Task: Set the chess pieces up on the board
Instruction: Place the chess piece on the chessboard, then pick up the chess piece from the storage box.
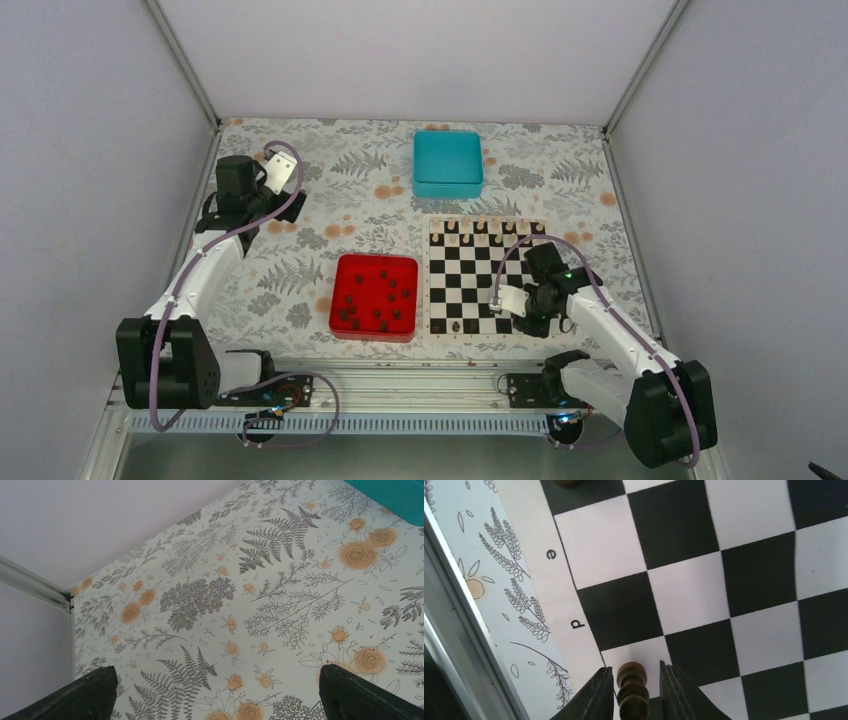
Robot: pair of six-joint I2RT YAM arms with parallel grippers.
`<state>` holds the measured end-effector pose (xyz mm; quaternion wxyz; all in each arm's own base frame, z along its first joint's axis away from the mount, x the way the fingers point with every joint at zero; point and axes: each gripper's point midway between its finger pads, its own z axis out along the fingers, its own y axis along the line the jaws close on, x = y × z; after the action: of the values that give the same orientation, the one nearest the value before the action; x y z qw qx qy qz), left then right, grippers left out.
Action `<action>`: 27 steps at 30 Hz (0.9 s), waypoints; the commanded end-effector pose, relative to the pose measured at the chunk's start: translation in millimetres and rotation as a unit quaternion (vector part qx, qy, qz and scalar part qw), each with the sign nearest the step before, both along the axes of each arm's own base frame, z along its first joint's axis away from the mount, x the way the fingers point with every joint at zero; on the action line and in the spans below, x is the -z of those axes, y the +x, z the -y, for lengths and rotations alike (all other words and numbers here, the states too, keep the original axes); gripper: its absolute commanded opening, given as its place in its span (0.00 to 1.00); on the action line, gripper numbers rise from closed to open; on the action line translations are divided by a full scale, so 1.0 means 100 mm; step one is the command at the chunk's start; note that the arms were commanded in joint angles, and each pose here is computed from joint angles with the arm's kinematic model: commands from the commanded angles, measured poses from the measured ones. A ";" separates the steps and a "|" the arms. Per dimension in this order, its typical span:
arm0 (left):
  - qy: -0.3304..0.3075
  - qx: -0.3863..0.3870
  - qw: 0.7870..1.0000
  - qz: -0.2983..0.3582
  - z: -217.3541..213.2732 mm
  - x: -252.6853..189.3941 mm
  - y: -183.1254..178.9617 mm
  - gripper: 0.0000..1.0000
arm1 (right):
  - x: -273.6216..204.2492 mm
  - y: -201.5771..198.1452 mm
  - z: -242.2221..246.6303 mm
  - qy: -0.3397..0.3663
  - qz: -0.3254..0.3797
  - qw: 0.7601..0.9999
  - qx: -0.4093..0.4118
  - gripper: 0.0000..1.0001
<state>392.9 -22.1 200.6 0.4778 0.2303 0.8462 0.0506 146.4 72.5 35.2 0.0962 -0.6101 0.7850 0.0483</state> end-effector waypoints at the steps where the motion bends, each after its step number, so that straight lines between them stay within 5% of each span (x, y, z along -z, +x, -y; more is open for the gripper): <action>1: 0.004 -0.002 1.000 0.006 -0.03 -0.02 0.03 1.00 | -0.14 0.11 -0.03 0.007 0.012 1.000 0.000 0.28; 13: 0.001 0.003 1.000 0.006 -0.01 -0.03 0.06 1.00 | -0.96 0.67 -0.46 0.080 0.041 0.996 -0.011 0.41; 19: 0.001 0.004 1.000 0.008 0.00 -0.05 0.05 1.00 | -1.52 0.97 -1.37 0.152 0.043 0.986 -0.058 0.50; 27: 0.002 0.001 1.000 0.011 -0.01 -0.07 0.03 1.00 | -1.35 0.89 -2.72 0.148 0.041 0.977 -0.145 0.55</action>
<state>393.8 -22.2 196.9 0.4737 0.2308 0.8484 0.0494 240.9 297.7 183.0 0.2182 -0.6982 0.6673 0.1403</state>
